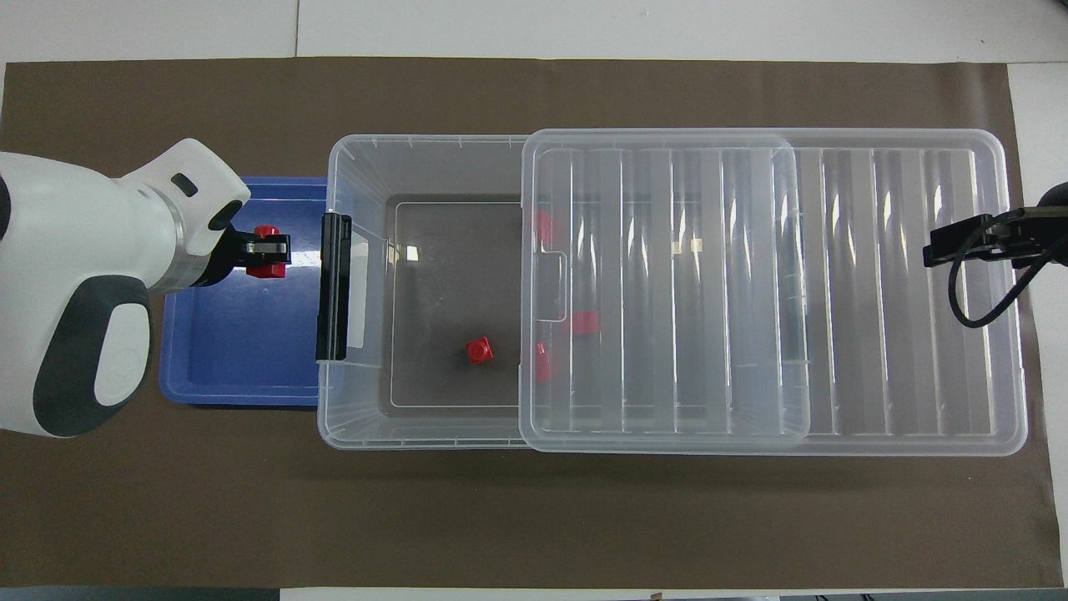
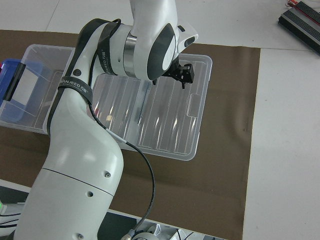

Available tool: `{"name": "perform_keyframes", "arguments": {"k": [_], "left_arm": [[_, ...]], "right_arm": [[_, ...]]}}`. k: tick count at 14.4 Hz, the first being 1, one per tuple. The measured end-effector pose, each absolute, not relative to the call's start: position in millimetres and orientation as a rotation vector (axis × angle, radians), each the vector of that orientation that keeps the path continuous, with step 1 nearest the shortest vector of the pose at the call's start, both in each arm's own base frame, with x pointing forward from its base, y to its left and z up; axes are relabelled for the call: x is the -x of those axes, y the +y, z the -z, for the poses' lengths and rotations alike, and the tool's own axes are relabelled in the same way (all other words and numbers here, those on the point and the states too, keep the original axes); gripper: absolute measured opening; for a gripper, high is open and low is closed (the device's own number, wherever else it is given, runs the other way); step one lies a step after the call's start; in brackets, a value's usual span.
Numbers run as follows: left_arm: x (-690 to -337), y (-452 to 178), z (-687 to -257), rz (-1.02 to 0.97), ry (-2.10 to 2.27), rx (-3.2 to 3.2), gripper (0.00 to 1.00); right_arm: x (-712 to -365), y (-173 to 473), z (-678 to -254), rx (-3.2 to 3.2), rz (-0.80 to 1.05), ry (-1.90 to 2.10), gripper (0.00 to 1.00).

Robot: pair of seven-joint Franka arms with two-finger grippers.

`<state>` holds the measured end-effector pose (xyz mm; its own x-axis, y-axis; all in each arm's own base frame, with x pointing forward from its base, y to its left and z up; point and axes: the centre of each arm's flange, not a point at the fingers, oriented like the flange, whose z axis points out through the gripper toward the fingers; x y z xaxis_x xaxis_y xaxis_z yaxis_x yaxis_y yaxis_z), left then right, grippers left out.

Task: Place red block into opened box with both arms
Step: 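Carry the red cube into the opened box and release it with the left gripper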

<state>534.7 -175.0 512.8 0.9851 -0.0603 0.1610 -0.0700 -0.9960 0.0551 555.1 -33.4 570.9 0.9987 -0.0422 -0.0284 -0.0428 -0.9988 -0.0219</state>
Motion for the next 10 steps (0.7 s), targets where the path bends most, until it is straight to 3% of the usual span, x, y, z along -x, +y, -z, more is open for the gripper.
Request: {"name": "perform_keyframes", "arguments": {"k": [4,10], "left_arm": [[-512.6,-258.0,-499.7,-0.251,-0.052,-3.06,0.34],[-524.3,-320.9,-402.5,-0.268,-0.028,-3.076,0.34]], "right_arm": [[-550.1,-0.9,-580.8,3.118,-0.035,0.046,1.0],[-546.0,-9.3,-581.9,3.116,-0.051,0.069,1.0]]}}
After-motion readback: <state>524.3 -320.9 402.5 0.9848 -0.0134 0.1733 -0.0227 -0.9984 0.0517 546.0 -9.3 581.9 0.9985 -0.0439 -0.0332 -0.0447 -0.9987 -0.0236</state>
